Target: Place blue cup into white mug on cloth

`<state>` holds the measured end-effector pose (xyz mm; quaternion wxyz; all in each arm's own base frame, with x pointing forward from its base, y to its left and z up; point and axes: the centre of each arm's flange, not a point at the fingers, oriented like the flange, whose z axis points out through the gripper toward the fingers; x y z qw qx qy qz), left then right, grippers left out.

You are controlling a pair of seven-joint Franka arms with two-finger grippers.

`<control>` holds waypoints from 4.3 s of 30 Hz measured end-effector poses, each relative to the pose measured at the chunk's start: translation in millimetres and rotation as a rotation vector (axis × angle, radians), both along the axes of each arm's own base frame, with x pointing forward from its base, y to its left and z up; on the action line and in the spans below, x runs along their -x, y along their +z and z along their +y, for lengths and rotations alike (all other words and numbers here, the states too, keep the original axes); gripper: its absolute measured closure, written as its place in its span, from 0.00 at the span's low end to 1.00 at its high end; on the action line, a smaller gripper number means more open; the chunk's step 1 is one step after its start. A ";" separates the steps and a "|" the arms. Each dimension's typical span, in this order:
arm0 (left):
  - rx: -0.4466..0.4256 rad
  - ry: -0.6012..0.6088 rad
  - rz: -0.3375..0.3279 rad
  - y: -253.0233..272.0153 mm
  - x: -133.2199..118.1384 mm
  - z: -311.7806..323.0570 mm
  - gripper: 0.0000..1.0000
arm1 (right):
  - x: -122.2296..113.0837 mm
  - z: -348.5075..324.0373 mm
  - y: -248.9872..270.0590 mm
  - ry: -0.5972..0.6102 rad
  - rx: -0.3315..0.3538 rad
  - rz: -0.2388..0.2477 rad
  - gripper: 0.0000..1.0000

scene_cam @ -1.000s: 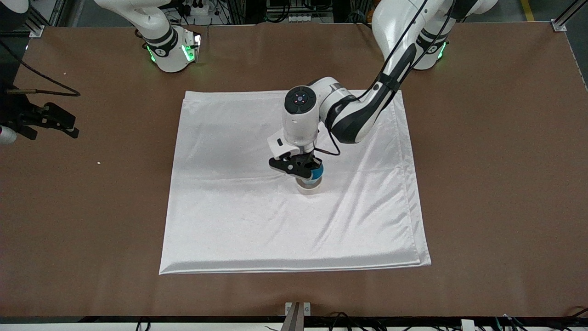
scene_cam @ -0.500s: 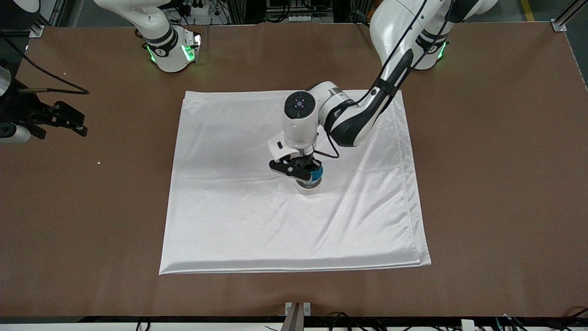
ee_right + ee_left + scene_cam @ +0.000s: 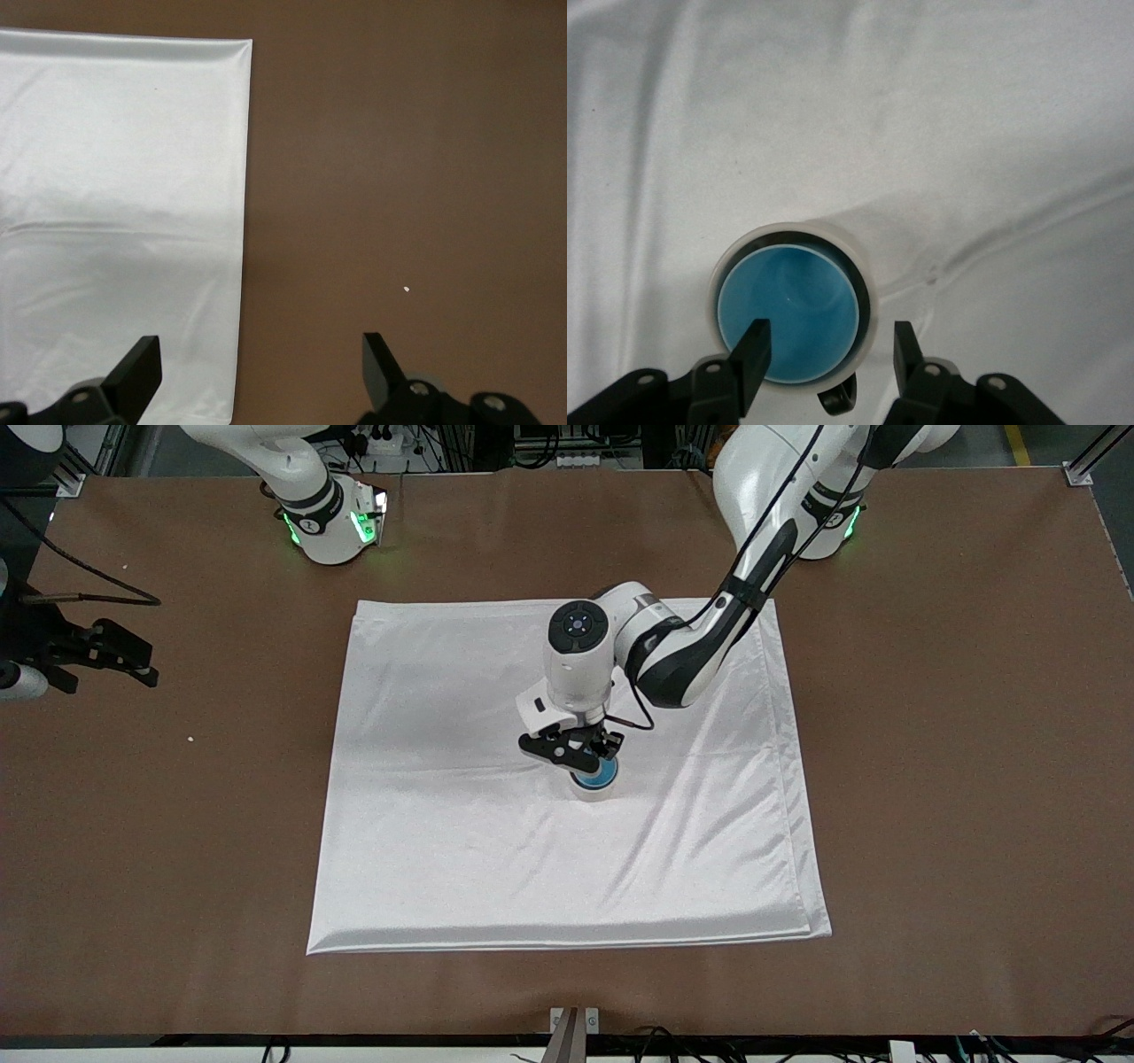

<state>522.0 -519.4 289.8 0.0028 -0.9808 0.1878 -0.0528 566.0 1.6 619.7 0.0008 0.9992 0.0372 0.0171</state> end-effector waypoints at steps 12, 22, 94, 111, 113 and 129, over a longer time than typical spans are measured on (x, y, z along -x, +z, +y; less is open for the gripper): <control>0.032 0.008 -0.038 28.0 -8.5 -1.3 0.00 | 0.1 -7.6 -0.5 -0.013 0.000 0.001 0.00; 0.021 0.054 -0.067 98.5 -9.4 17.6 0.00 | 0.4 -17.4 -1.3 -0.024 0.000 0.003 0.00; 0.051 0.374 0.129 331.0 12.7 406.9 0.00 | 2.0 -12.9 8.3 0.046 0.001 -0.023 0.00; 0.034 0.346 0.123 329.4 2.0 397.3 0.00 | 4.9 -12.1 7.5 0.047 0.001 -0.018 0.00; 0.029 0.340 0.116 331.4 0.7 395.8 0.00 | 4.9 -12.1 7.5 0.048 0.001 -0.018 0.00; 0.023 0.351 0.114 333.1 -4.6 403.9 0.00 | 5.1 -12.1 7.5 0.047 0.001 -0.018 0.00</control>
